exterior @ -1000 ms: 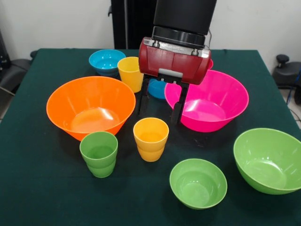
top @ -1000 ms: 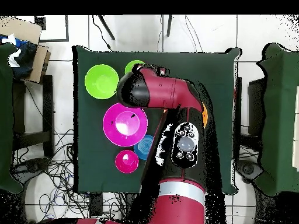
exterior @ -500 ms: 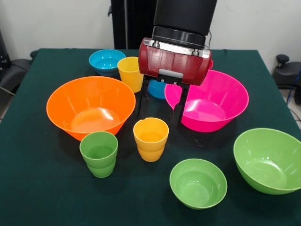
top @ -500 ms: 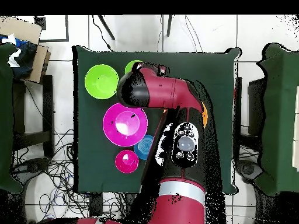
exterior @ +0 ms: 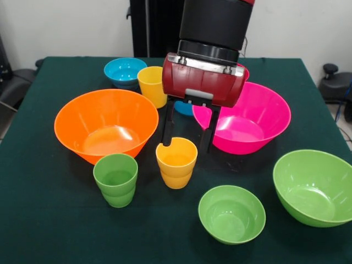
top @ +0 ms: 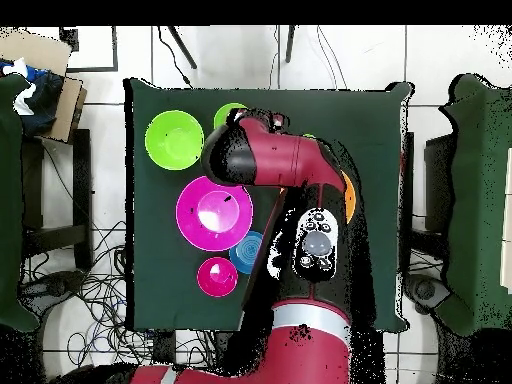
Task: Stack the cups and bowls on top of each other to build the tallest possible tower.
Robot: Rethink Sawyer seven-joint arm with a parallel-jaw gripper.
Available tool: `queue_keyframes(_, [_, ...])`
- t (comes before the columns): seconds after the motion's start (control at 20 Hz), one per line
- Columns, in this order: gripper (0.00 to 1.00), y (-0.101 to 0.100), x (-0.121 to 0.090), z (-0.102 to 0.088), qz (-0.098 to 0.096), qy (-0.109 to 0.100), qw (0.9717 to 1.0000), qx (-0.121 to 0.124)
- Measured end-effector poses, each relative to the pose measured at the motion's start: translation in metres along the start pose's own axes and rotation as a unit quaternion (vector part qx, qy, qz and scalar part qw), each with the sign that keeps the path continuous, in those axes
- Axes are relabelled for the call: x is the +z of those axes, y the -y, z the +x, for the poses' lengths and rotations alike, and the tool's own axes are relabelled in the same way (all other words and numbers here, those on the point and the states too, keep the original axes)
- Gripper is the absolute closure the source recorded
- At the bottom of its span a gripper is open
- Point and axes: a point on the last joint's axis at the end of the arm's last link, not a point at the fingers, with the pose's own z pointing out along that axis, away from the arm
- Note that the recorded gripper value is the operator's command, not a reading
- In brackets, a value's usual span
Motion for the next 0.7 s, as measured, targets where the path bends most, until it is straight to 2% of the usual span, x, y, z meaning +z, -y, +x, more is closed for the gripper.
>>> queue_keyframes(0.3, [0.0,0.002,0.013,0.005,0.003,0.008,1.0,-0.003])
queue_keyframes(0.4, [0.0,0.002,0.018,0.004,0.004,0.018,0.9998,-0.005])
queue_keyframes(0.7, [0.0,0.0,0.021,0.006,0.012,0.032,0.9993,-0.018])
